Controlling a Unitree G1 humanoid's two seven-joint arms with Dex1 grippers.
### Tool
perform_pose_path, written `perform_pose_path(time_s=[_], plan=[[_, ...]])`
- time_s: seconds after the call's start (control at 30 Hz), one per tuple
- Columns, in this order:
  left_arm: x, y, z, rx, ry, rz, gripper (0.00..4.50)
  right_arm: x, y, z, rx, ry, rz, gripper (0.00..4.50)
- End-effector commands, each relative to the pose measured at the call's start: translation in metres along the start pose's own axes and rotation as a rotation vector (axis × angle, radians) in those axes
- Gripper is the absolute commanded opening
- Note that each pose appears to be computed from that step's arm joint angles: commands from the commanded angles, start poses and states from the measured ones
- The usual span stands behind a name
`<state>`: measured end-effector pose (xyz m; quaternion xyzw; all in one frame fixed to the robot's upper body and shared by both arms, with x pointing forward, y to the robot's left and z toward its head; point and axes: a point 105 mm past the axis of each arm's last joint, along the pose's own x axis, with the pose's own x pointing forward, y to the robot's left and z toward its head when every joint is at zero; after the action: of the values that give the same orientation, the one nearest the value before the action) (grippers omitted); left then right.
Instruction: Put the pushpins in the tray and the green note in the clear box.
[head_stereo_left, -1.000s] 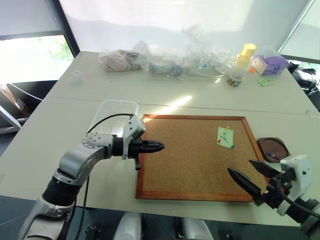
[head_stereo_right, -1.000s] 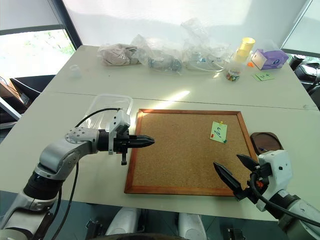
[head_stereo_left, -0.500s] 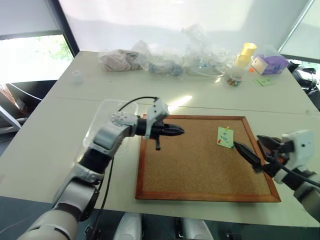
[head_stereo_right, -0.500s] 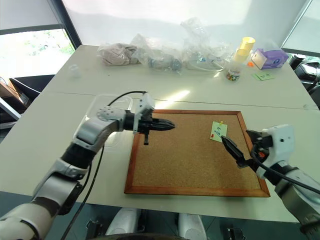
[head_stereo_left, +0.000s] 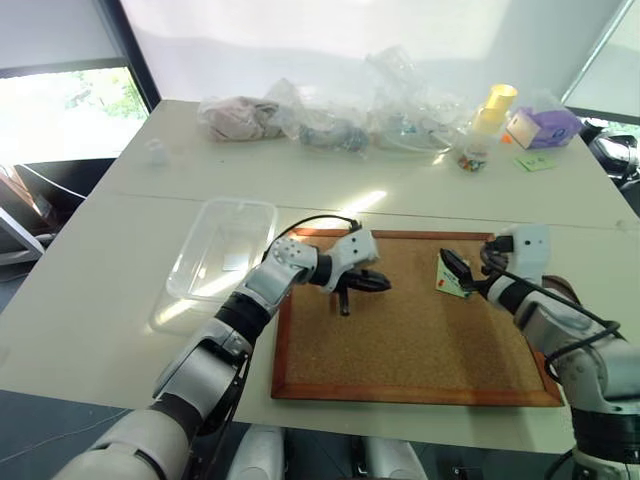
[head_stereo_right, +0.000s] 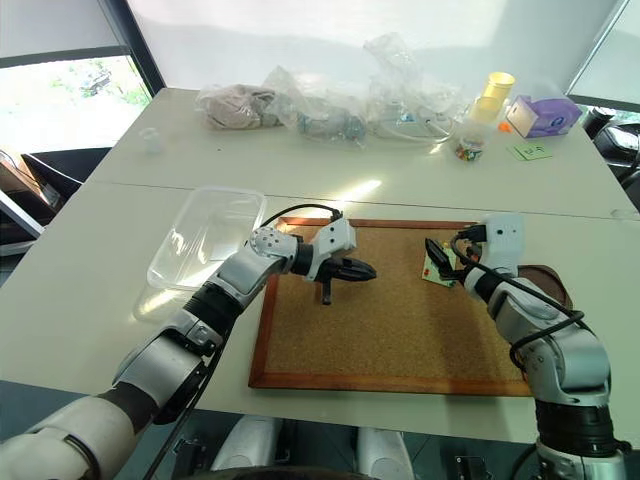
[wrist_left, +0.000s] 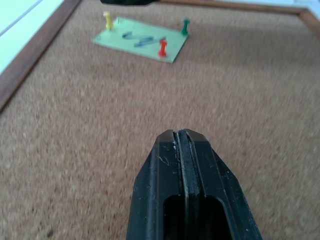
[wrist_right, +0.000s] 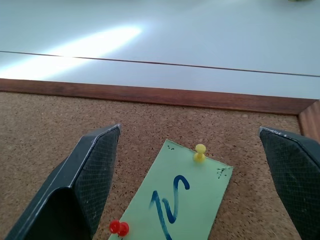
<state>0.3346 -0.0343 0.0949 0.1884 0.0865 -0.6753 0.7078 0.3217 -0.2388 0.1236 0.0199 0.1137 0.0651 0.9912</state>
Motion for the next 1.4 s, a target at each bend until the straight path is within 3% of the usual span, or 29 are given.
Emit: perform_pose_path(time_s=[0.03, 0.33, 0.47, 0.67, 1.03, 1.4], plan=[[0.003, -0.004, 0.002, 0.048, 0.007, -0.015, 0.02, 0.007, 0.000, 0.006, -0.009, -0.031, -0.010, 4.50], [0.006, -0.008, 0.000, 0.038, 0.006, -0.019, 0.02, 0.020, -0.005, 0.001, 0.017, -0.013, -0.030, 4.50], [0.006, -0.008, 0.001, 0.037, 0.004, -0.015, 0.00, 0.021, -0.006, -0.003, 0.040, 0.008, -0.034, 3.34], [0.006, -0.008, 0.000, 0.035, 0.002, -0.013, 0.00, 0.021, -0.002, -0.007, 0.044, 0.032, -0.017, 0.09], [0.007, -0.006, -0.011, 0.074, 0.069, 0.002, 0.00, 0.017, -0.010, 0.000, 0.044, -0.002, -0.054, 0.04], [0.008, -0.013, -0.037, 0.077, 0.210, -0.012, 0.00, 0.012, -0.017, 0.021, 0.010, -0.115, -0.102, 0.04]])
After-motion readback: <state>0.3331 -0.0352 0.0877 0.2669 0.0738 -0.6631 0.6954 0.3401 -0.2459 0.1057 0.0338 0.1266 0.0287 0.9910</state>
